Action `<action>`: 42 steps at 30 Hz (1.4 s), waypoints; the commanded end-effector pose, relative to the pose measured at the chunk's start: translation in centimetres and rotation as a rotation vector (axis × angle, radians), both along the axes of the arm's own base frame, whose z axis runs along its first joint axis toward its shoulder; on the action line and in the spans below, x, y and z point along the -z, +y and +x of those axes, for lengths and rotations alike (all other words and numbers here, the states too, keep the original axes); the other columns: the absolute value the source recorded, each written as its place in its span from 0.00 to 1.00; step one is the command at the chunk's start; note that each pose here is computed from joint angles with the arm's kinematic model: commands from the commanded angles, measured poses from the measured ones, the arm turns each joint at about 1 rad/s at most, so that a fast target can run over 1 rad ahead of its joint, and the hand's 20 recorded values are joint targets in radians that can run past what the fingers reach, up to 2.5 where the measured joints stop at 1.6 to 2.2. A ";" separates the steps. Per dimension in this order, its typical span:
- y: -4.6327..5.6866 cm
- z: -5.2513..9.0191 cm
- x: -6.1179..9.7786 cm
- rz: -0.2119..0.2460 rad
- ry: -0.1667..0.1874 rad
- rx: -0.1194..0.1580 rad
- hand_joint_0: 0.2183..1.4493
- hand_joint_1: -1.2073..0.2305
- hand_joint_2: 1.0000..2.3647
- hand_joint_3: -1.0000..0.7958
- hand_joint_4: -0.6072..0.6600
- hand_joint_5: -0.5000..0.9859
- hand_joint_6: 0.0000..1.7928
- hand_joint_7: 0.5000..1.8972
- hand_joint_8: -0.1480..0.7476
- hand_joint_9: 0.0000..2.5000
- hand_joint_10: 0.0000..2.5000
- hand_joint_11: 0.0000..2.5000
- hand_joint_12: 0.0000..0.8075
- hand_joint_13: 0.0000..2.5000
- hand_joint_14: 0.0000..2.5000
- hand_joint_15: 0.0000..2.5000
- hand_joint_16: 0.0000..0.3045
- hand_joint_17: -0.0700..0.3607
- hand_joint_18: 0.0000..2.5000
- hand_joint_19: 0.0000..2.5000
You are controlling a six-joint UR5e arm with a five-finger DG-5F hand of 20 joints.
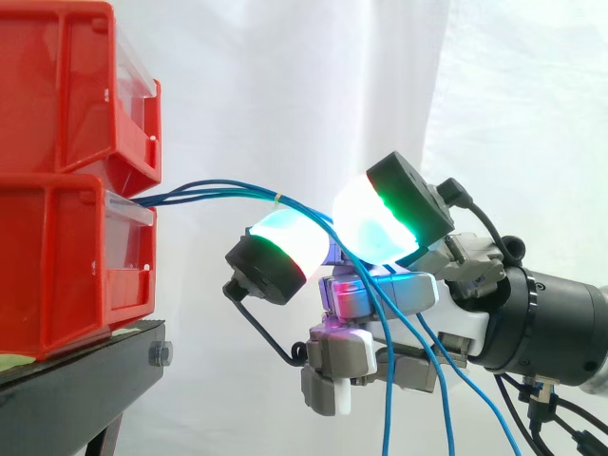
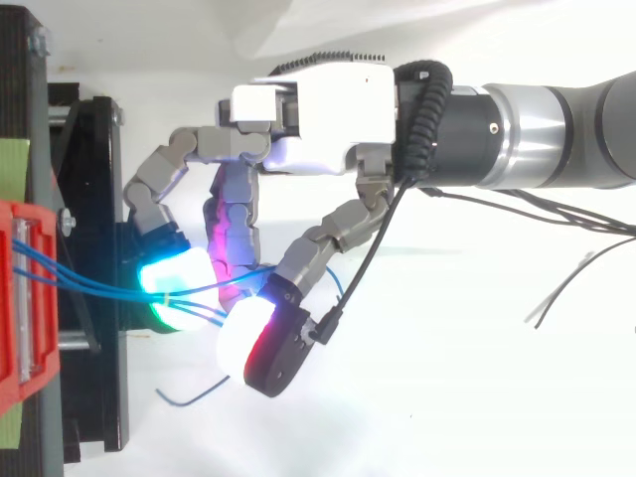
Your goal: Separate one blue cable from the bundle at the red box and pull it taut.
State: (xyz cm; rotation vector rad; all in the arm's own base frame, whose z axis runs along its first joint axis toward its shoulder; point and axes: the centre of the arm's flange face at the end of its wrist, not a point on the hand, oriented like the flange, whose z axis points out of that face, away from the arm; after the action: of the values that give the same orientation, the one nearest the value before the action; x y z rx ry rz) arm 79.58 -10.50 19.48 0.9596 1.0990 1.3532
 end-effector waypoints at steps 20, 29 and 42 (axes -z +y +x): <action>0.1 0.0 0.0 0.000 0.003 -0.002 0.45 0.15 0.00 0.30 0.46 0.27 0.51 0.55 0.60 0.59 0.01 0.53 0.53 0.52 0.01 0.30 0.16 0.41 0.46 0.27; 0.0 0.0 0.0 0.000 0.003 0.000 0.32 0.11 0.00 0.28 0.47 0.29 0.51 0.49 0.61 0.62 0.01 0.54 0.53 0.52 0.01 0.31 0.15 0.41 0.46 0.27; 0.0 0.0 0.0 0.000 0.003 0.000 0.21 0.26 0.00 0.28 0.47 0.31 0.50 0.45 0.65 0.65 0.01 0.52 0.57 0.55 0.01 0.30 0.17 0.44 0.50 0.27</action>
State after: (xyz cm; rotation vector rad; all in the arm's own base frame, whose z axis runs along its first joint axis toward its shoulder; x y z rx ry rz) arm 79.56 -10.52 19.46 0.9616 1.1014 1.3522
